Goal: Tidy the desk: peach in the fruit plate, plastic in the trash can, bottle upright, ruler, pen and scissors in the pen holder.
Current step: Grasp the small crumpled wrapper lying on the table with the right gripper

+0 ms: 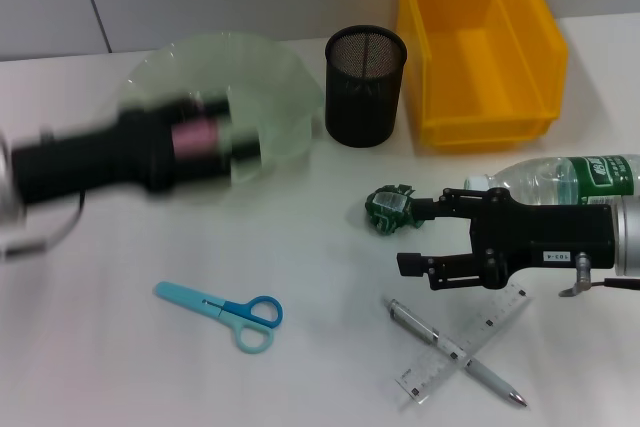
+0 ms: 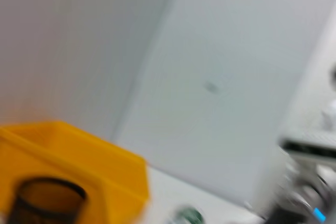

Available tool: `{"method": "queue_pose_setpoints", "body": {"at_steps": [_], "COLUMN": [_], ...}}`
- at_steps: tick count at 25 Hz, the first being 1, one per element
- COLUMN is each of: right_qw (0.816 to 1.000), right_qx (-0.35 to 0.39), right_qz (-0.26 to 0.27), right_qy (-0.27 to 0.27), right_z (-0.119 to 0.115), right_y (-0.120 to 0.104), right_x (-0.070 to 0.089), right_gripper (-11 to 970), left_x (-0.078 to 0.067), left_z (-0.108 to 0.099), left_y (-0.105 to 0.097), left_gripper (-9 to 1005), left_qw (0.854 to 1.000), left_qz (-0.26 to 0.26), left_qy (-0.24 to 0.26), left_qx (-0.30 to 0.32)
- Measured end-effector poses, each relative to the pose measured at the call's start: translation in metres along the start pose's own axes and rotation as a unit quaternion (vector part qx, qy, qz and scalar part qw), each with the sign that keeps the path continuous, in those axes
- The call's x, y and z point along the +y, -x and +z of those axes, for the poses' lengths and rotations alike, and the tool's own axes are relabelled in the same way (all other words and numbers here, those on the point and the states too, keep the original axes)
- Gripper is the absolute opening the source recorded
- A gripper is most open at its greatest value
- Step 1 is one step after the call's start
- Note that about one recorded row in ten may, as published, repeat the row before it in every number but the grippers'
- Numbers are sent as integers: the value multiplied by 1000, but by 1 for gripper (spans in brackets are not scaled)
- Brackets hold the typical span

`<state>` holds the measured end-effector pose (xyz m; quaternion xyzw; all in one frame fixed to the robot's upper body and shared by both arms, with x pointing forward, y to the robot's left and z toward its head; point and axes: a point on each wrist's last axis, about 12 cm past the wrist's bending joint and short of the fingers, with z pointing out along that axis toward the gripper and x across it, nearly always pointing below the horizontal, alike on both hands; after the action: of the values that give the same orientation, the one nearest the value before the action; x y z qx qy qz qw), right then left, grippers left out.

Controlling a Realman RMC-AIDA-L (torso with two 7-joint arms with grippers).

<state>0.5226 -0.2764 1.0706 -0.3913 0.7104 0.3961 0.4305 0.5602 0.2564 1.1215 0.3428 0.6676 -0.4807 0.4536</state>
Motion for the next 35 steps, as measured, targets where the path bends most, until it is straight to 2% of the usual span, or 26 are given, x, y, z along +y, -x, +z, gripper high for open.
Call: {"method": "queue_pose_setpoints", "body": {"at_steps": [2,4,8,9,11,12,15,19,22,25,28,31,35], "right_qw": [1000,1000,1000,1000,999,998,989,963,939,916,901,895,895], "right_qx": [0,0,0,2,29,53,143,264,341,394,422,431,428], "right_qz": [0,2,11,14,23,26,31,15,-14,-43,-65,-77,-84], "right_qy": [1,2,-1,-3,-7,-11,-28,-45,-53,-68,-78,-89,-91], "right_z": [0,0,1,1,2,2,11,31,53,75,94,105,117], "right_y": [0,0,5,9,31,46,98,157,179,180,170,156,137], "right_x": [0,0,-2,-4,-10,-14,-21,-26,-25,-25,-27,-33,-36], "right_gripper": [815,814,814,814,814,814,814,814,814,814,814,814,813], "left_x": [-6,-20,-20,-24,-24,-23,-23,-22,-22,-22,-21,-22,-22], "left_z": [-3,-8,-8,-7,-7,-9,-19,-26,-32,-33,-36,-38,-40], "left_y": [-7,-35,-35,-45,-45,-60,-64,-66,-69,-70,-70,-71,-73], "left_gripper": [849,849,849,849,849,849,849,849,849,849,849,849,849], "left_qw": [1000,998,998,998,998,994,994,994,994,994,995,995,994], "left_qz": [0,7,7,13,13,19,14,12,3,1,-1,-6,-9], "left_qy": [-15,-37,-37,-38,-38,-28,-15,-7,0,6,13,16,21], "left_qx": [9,43,43,56,56,101,107,110,110,108,104,103,104]}}
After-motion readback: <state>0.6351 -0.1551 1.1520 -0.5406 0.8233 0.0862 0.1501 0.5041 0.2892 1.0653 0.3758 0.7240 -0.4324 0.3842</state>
